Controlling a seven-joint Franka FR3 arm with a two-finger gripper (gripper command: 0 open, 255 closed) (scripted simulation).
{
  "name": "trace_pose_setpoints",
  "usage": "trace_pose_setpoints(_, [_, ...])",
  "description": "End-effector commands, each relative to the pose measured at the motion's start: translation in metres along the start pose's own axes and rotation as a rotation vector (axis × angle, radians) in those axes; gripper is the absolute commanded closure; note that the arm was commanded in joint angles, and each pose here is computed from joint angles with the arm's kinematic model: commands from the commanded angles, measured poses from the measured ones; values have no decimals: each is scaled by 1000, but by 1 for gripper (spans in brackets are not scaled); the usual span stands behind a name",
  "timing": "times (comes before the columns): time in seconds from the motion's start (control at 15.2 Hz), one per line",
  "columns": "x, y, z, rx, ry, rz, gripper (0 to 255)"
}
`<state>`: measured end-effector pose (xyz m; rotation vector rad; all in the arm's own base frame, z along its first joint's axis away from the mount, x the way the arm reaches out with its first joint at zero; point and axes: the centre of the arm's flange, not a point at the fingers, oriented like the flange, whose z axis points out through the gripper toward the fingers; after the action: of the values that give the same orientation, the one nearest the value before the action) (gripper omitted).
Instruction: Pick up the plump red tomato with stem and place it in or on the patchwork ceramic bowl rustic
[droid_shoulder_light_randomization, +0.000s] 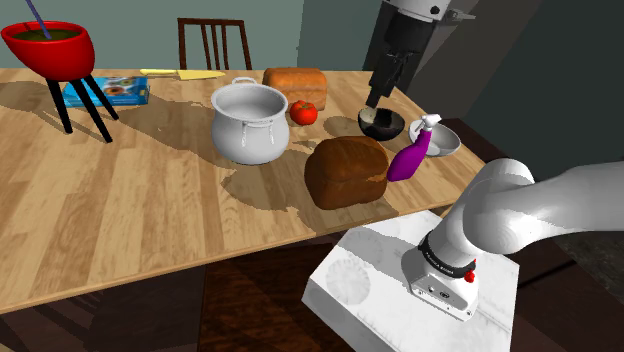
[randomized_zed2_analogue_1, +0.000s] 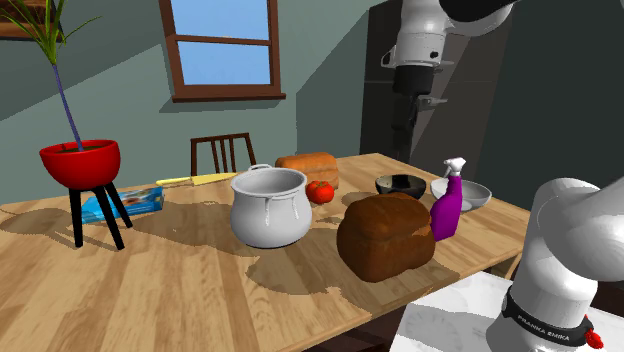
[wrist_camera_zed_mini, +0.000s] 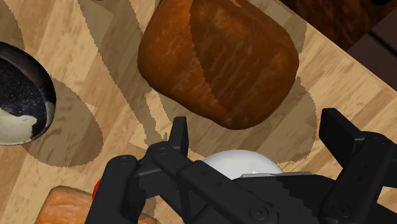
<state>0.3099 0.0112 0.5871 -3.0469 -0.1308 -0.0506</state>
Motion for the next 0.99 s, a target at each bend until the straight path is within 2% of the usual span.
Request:
trace_pose_setpoints(0.0, [0,0,0,0,0,0,0])
trace_pose_setpoints(0.92, [72,161,91,290,232,256,0])
